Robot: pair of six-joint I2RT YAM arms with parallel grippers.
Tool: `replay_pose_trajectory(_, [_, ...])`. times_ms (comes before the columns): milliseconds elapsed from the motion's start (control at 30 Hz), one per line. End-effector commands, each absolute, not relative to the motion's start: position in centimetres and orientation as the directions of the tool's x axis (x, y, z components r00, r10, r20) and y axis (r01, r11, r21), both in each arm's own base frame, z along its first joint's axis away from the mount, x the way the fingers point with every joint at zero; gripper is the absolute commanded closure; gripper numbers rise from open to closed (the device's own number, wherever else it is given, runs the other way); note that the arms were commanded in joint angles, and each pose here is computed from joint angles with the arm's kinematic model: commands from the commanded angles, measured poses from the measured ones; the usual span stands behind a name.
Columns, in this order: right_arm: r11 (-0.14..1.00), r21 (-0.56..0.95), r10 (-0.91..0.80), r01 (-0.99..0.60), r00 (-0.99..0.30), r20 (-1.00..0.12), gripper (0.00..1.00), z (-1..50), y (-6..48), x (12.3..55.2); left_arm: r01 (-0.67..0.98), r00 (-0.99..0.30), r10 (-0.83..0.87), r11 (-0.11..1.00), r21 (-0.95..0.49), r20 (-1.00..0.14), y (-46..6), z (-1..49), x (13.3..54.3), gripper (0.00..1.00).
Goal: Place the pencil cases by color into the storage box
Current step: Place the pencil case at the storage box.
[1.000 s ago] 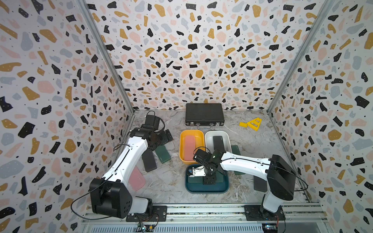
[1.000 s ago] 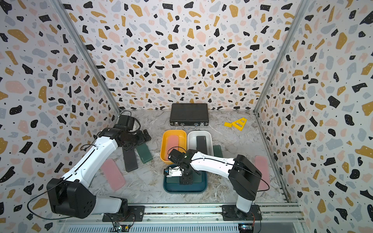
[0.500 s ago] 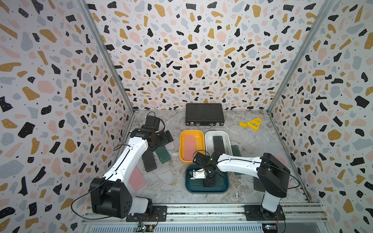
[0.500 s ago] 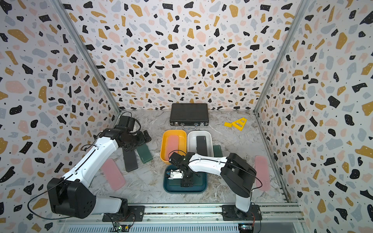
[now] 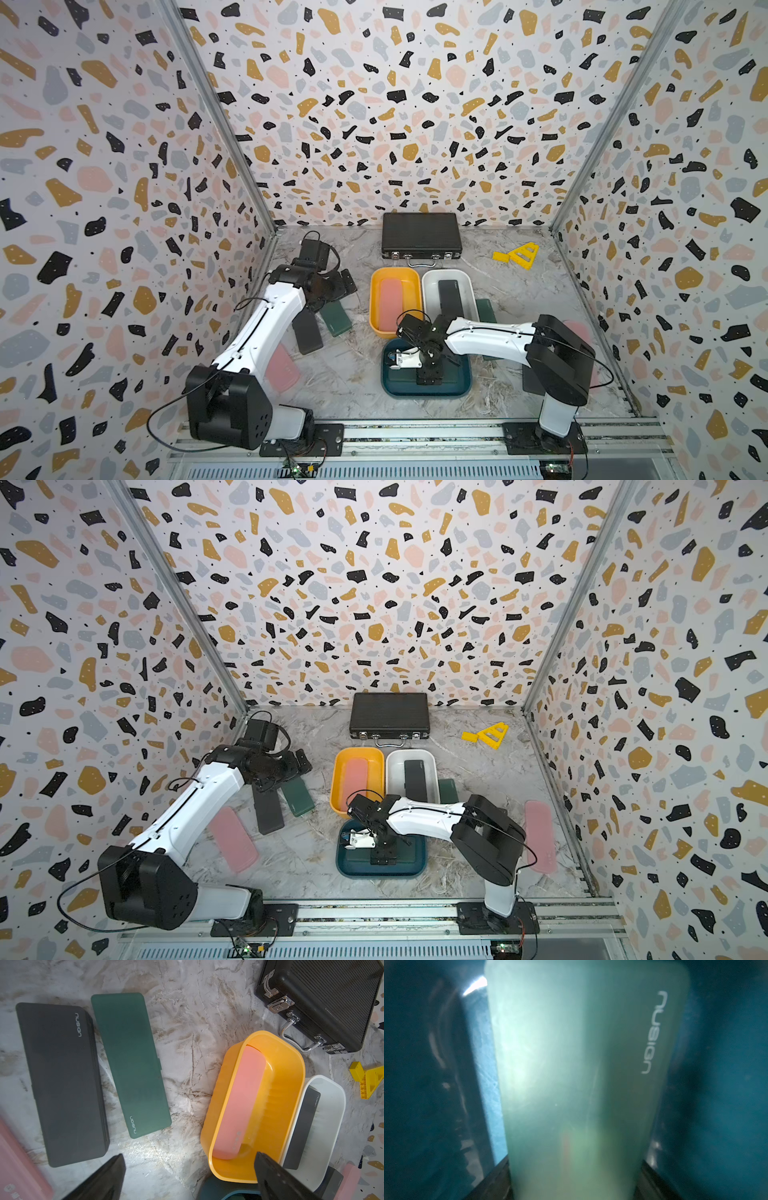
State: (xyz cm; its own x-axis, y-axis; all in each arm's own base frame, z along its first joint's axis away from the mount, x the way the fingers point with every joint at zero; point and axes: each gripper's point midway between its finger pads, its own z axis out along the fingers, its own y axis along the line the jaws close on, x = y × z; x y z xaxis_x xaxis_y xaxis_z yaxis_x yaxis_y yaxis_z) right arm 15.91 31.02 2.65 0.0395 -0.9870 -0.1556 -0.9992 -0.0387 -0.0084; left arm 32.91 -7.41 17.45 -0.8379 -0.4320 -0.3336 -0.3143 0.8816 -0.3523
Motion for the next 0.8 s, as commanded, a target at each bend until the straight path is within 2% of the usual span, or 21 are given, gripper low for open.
replay_pose_trajectory(0, [-0.014, 0.005, -0.994, -1.000, 0.014, -0.111, 0.29, 2.0, 29.5, 15.7, -0.325, -0.837, -0.441, 0.877, -0.353, -0.325, -7.2, 16.9, 33.0, 0.00])
replay_pose_trajectory(167, [-0.011, 0.008, -0.993, -1.000, 0.010, -0.114, 0.16, 2.2, 29.5, 15.7, -0.332, -0.841, -0.442, 0.877, -0.348, -0.312, -7.3, 16.4, 33.0, 0.00])
replay_pose_trajectory(467, [0.000, -0.016, -0.992, -1.000, 0.002, -0.129, 0.05, 3.4, 29.7, 16.0, -0.343, -0.848, -0.440, 0.881, -0.328, -0.295, -7.1, 15.8, 33.0, 0.00])
replay_pose_trajectory(500, [-0.001, -0.019, -0.991, -1.000, 0.003, -0.131, 0.01, 3.6, 29.7, 16.1, -0.343, -0.849, -0.439, 0.881, -0.326, -0.294, -7.1, 15.7, 33.0, 0.00])
replay_pose_trajectory(767, [0.007, -0.042, -0.988, -0.999, 0.000, -0.156, 0.00, 5.6, 29.7, 16.3, -0.363, -0.857, -0.438, 0.887, -0.285, -0.270, -6.7, 14.7, 33.3, 0.00])
